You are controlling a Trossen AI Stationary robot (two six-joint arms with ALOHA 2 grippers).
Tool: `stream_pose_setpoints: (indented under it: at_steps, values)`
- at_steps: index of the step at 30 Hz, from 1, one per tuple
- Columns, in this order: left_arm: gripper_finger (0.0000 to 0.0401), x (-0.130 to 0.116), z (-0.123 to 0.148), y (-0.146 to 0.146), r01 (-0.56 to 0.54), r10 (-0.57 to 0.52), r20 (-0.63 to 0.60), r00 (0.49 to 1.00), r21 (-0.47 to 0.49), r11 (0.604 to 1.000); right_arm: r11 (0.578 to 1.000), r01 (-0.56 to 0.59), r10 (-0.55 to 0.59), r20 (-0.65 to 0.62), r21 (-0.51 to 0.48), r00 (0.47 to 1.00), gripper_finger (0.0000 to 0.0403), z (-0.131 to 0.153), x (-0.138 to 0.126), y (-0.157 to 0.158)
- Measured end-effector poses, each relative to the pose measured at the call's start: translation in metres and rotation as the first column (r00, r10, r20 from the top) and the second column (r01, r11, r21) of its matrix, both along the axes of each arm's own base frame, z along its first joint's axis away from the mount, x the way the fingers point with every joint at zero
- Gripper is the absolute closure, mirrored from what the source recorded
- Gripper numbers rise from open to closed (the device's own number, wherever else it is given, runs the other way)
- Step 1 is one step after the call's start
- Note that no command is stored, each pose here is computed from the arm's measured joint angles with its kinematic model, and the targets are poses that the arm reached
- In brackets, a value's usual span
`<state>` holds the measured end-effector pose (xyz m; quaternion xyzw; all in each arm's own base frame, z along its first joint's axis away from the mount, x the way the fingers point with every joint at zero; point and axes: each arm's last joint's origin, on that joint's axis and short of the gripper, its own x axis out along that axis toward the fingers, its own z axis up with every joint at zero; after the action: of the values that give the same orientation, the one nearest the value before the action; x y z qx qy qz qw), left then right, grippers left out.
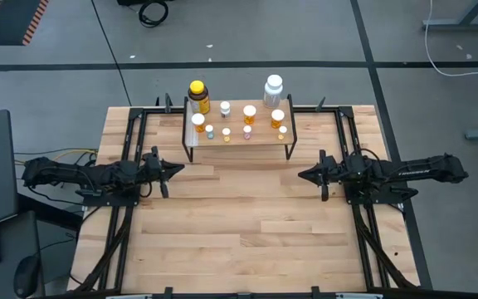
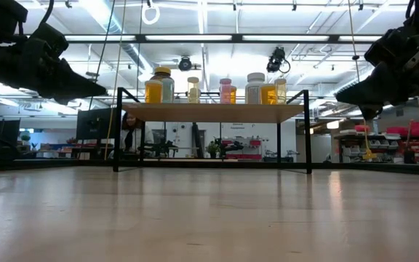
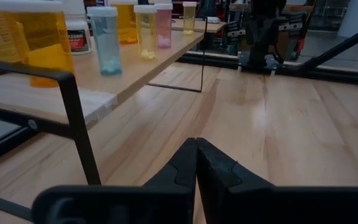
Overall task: Pick and place medicine bottles onto shelf by color
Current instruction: Return to Home Position
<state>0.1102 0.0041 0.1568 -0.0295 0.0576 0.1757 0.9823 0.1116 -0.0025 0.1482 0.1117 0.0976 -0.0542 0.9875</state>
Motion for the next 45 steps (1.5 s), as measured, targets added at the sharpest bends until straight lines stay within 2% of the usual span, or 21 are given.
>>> stream_pose_setpoints:
  at_steps: [3, 5, 8, 11, 13, 17, 23, 25, 30, 32, 36, 41, 45]
  values:
    - [0.0381, 0.0, 0.005, 0.0, 0.004, -0.004, 0.021, 1.0, -0.002, 1.0, 1.0, -0.001, 0.001, -0.022, -0.006, 1.0, 0.0393, 0.0, -0.001, 0.0]
    - [0.0383, 0.001, 0.006, -0.001, 0.047, -0.046, 0.027, 0.999, -0.017, 0.999, 1.0, -0.002, 0.002, -0.032, -0.006, 0.999, 0.0393, -0.001, -0.001, 0.0]
    - [0.0391, 0.002, 0.009, -0.006, 0.199, -0.197, 0.063, 0.978, -0.03, 0.979, 1.0, 0.002, -0.001, -0.035, 0.008, 0.999, 0.0388, -0.001, 0.0, 0.0]
    - [0.0397, 0.002, 0.013, -0.01, 0.36, -0.36, 0.089, 0.929, 0.011, 0.933, 1.0, 0.002, -0.002, -0.03, 0.009, 1.0, 0.0381, -0.001, 0.0, 0.0]
    - [0.0396, 0.002, 0.016, -0.012, 0.408, -0.41, 0.105, 0.906, 0.038, 0.912, 1.0, 0.002, -0.002, -0.024, 0.009, 1.0, 0.0379, 0.0, 0.0, 0.0]
    - [0.0386, 0.002, 0.014, -0.012, 0.398, -0.4, 0.102, 0.911, 0.04, 0.916, 1.0, 0.003, -0.003, -0.021, 0.014, 1.0, 0.0381, 0.0, 0.0, 0.0]
    - [0.0384, 0.003, 0.014, -0.01, 0.342, -0.341, 0.113, 0.933, 0.011, 0.94, 0.997, 0.016, -0.016, -0.001, 0.073, 1.0, 0.0382, 0.001, 0.0, 0.0]
    - [0.0386, 0.003, 0.015, -0.01, 0.342, -0.341, 0.124, 0.932, 0.015, 0.94, 0.998, 0.01, -0.011, 0.01, 0.06, 1.0, 0.038, 0.003, 0.001, 0.0]
    - [0.0388, 0.002, 0.015, -0.01, 0.34, -0.34, 0.124, 0.932, 0.022, 0.94, 0.99, -0.136, 0.135, 0.024, 0.047, 0.991, 0.0386, 0.004, -0.001, 0.004]
    - [0.0388, 0.002, 0.015, -0.01, 0.336, -0.338, 0.118, 0.934, 0.036, 0.941, 0.986, -0.156, 0.155, 0.017, 0.056, 0.988, 0.0392, 0.003, -0.002, 0.005]
    - [0.0384, 0.002, 0.015, -0.009, 0.307, -0.313, 0.108, 0.944, 0.064, 0.949, 0.992, -0.123, 0.123, 0.005, 0.025, 0.992, 0.0396, 0.002, -0.003, 0.004]
    - [0.0387, 0.002, 0.015, -0.009, 0.304, -0.308, 0.144, 0.94, 0.05, 0.951, 0.998, -0.063, 0.063, 0.001, -0.022, 0.998, 0.0382, 0.002, -0.003, 0.002]
    - [0.0391, 0.002, 0.016, -0.009, 0.3, -0.309, 0.151, 0.939, 0.078, 0.951, 0.997, -0.074, 0.075, 0.023, -0.034, 0.997, 0.0375, 0.004, -0.002, 0.002]
